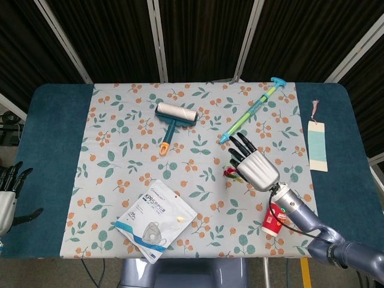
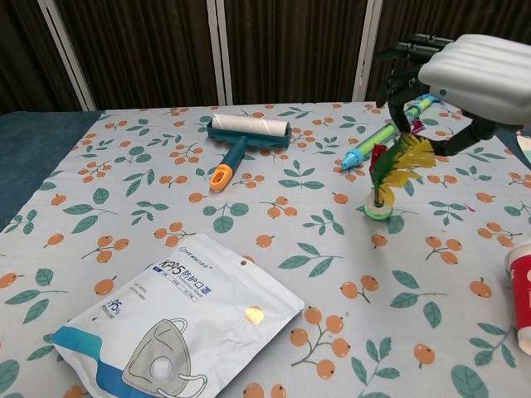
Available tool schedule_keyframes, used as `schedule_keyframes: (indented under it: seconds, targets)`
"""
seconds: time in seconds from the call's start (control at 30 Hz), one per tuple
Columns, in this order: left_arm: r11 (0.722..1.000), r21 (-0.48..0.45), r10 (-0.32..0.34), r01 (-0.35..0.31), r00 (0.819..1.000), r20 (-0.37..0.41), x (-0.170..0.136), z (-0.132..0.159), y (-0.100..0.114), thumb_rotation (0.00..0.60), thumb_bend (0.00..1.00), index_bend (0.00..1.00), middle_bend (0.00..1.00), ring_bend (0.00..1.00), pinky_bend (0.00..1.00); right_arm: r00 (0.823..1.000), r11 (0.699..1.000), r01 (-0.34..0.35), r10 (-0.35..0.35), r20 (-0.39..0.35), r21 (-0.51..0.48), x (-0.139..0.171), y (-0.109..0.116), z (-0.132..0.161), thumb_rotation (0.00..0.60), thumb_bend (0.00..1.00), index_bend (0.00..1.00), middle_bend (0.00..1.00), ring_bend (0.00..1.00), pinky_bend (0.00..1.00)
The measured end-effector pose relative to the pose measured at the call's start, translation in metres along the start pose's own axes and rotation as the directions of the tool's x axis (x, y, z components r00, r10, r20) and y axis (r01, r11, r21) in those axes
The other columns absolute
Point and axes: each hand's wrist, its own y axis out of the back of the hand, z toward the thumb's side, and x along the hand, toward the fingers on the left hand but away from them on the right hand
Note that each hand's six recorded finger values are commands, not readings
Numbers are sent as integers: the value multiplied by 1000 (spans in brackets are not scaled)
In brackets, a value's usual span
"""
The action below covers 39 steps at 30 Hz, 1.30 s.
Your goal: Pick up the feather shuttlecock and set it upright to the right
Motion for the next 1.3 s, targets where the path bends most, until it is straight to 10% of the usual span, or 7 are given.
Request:
schedule_keyframes:
  seconds: [1.3]
  targets:
    - [1000, 2, 1, -1, 1000, -2, 0, 0, 0, 549, 149, 117, 0, 0, 0, 977, 991, -101, 82, 199, 89, 7, -6, -61, 600, 392, 652, 289, 33, 0]
